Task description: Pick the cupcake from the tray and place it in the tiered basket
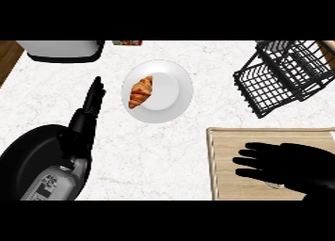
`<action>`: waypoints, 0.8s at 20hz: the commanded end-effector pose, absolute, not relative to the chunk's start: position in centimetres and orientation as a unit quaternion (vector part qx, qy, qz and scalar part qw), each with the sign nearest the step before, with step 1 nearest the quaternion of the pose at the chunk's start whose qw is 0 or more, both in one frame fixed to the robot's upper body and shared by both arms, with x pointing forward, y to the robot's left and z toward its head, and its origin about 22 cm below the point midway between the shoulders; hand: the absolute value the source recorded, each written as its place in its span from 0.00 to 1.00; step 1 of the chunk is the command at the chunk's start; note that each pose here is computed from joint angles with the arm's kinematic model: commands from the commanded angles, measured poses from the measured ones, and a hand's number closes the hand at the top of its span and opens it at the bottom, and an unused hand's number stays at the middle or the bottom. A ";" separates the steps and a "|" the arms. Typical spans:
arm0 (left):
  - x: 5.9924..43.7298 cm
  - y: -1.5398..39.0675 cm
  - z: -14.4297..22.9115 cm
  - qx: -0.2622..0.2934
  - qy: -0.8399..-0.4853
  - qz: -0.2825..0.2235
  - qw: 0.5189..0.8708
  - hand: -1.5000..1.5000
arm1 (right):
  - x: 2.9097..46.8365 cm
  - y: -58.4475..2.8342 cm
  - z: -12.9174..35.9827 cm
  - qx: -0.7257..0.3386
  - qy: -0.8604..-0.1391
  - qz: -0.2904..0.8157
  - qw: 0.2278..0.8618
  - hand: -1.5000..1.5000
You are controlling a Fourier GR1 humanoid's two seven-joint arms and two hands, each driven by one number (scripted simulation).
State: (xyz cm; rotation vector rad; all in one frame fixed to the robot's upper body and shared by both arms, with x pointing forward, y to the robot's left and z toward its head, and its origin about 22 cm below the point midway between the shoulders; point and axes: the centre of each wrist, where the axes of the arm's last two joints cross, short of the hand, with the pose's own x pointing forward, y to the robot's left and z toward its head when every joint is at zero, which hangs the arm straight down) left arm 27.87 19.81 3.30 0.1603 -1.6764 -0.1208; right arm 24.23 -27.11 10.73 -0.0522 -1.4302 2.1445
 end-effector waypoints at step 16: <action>26.5 20.3 4.0 0.077 -0.740 -0.046 0.666 0.50 | 26.6 -29.2 0.1 -0.017 -0.634 0.752 0.181 1.00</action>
